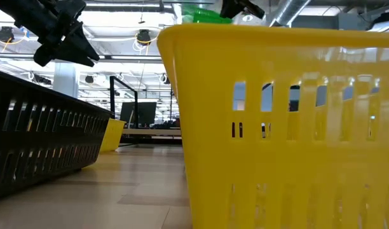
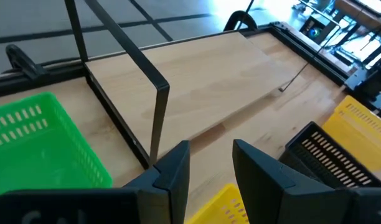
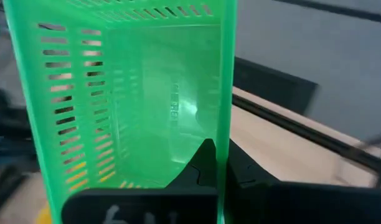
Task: Stack baskets on shelf by color
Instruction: Put the top right green bin on the shelf
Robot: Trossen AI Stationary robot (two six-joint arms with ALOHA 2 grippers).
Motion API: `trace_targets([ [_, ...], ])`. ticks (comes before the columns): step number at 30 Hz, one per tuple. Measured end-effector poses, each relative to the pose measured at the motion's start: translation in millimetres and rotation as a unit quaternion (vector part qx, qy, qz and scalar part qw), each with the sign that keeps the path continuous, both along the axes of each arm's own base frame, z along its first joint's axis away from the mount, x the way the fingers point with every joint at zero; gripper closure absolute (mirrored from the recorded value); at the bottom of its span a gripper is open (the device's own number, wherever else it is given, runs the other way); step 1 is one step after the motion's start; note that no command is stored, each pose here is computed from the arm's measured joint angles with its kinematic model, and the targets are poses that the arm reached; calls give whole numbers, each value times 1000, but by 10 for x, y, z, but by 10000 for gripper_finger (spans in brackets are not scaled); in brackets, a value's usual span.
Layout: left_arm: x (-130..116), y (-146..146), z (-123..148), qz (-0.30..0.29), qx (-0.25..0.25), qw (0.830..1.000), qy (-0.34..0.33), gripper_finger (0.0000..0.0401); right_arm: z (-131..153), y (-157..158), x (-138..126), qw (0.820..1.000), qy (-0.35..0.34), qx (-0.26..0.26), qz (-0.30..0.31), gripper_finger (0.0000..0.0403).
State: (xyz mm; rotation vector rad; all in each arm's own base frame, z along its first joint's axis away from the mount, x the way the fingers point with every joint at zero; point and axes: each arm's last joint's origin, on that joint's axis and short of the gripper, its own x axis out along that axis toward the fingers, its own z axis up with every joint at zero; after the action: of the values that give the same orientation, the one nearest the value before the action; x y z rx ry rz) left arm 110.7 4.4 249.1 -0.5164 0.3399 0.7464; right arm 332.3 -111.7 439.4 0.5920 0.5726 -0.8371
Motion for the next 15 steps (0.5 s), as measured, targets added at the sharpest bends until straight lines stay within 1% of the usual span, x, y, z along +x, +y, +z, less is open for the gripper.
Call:
trace_targets([
  [3,0,0,0,0,0,1000,0,291,-110,24,86,998,56,24,-35,398],
  [6,0,0,0,0,0,1000,0,291,-311,52,176,991,101,54,-68,398],
  [9,0,0,0,-2,3,1000,2,291,-547,67,263,981,150,81,-94,398],
  [12,0,0,0,-3,4,1000,3,291,-711,39,355,974,174,93,-111,398],
  [15,1,-4,-1,-9,-1,1000,4,291,-801,-37,417,972,178,100,-116,398],
])
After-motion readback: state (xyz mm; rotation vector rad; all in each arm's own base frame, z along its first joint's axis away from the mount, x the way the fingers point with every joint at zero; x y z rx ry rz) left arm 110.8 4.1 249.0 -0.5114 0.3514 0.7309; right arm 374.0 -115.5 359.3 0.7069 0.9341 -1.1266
